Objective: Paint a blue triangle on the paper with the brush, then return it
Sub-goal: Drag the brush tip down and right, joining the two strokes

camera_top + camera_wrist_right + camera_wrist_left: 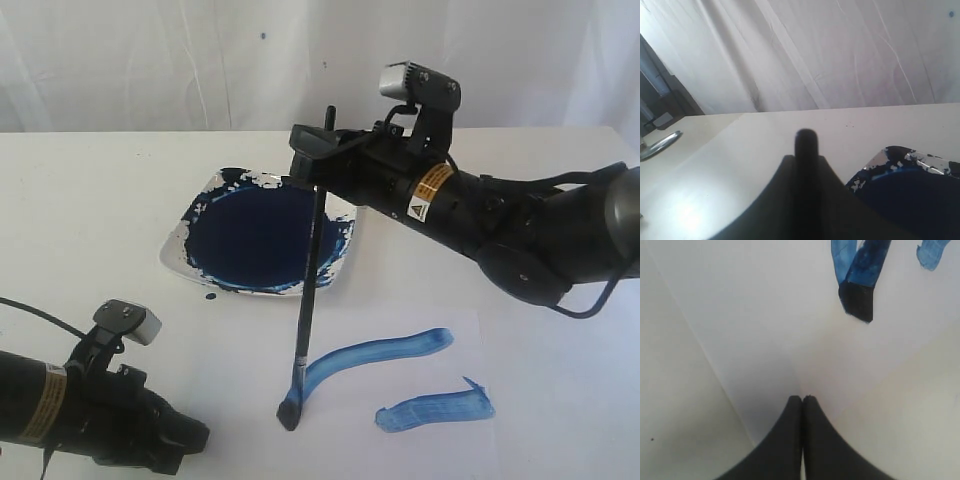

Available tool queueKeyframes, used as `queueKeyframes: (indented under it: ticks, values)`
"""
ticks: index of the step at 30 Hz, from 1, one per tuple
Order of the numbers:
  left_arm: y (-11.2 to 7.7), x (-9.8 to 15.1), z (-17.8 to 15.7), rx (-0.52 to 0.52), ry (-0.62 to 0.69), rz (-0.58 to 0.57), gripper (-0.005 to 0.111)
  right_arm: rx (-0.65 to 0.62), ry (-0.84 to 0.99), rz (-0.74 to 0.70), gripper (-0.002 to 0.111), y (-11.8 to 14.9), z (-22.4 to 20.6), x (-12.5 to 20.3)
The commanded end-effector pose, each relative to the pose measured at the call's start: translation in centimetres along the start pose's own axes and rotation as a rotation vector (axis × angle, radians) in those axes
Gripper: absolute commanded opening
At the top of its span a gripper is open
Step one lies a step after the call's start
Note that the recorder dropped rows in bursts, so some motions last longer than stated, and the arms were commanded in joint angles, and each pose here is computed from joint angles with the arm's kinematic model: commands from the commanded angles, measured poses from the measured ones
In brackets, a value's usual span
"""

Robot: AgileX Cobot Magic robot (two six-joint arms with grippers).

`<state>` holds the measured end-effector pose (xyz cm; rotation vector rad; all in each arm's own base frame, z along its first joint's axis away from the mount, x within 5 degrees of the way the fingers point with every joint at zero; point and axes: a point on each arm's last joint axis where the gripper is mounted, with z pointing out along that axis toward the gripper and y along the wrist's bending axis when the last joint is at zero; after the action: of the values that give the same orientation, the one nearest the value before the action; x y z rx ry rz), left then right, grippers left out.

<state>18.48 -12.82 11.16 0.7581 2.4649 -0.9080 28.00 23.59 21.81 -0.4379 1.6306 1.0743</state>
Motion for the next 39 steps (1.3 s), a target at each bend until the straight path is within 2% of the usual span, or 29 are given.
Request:
queueKeyframes:
  ticks: [1,9,15,39]
  values:
    - [0.1,0.3,0.1,-0.021,0.024,0.02,0.0,0.028,0.087,-0.114,0.0,0.2,-0.6,0.3]
    - [0.1,0.3,0.1,-0.021,0.024,0.02,0.0,0.053,0.091,-0.138,0.0,0.9,-1.3,-1.3]
    - [0.1,0.3,0.1,-0.021,0.024,0.02,0.0,0.138,0.176,-0.144,0.0,0.5,-1.8,-1.1]
    - [0.1,0.3,0.1,-0.021,0.024,0.02,0.0,0.232,0.242,-0.201,0.0,1.1,-3.8,-2.5]
